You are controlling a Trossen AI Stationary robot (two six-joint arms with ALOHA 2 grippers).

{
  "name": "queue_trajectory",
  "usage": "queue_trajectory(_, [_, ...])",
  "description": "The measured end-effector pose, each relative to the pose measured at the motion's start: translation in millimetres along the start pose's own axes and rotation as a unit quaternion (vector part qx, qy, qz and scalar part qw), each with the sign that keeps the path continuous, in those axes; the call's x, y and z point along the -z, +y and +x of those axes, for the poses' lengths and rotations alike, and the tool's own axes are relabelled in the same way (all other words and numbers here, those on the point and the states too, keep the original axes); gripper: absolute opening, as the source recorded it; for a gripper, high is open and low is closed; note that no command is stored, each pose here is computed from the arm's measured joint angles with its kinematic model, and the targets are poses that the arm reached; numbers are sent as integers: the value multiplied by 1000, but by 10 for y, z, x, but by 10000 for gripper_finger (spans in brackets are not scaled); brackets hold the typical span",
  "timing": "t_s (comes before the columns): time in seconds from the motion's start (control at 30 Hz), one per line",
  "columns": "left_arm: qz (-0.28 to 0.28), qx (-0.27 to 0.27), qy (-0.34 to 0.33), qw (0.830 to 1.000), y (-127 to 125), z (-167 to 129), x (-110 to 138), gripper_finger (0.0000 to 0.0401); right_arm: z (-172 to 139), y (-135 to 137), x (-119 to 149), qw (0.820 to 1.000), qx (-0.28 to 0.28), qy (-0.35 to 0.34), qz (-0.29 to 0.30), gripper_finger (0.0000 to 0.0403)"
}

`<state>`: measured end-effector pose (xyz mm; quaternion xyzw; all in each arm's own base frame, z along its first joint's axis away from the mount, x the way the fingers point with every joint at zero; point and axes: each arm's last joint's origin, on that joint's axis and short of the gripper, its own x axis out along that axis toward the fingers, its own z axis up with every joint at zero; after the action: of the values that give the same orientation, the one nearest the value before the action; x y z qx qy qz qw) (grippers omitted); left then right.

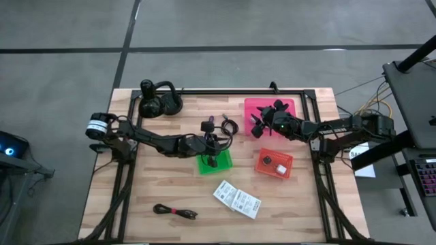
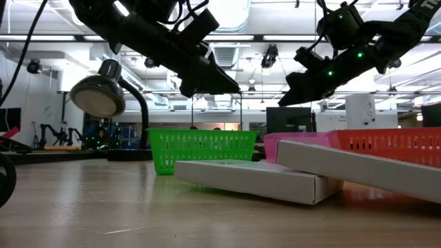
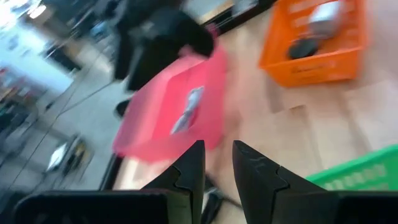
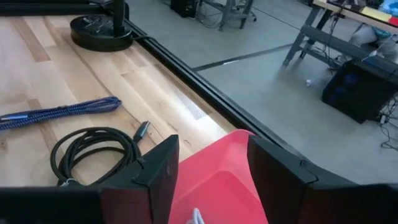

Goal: Pick and place items into bin
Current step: Put the blue charger cable into the pink bin

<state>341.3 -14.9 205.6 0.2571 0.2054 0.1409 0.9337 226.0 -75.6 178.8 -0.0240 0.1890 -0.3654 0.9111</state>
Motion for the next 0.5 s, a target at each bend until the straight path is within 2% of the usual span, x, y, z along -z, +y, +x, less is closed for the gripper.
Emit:
queue_trajectory(0.17, [-69, -60, 33, 995, 172, 62, 91, 66, 0, 0, -3, 1000, 0, -1, 1, 173])
queue_trajectory(0.37, [-139, -55, 86, 985, 484, 70, 228, 66, 0, 0, -2, 1000, 0, -1, 1, 173])
queue_trajectory(0.5, [-206, -59, 126, 969, 713, 62, 290, 66, 0, 0, -2, 1000, -1, -1, 2, 171])
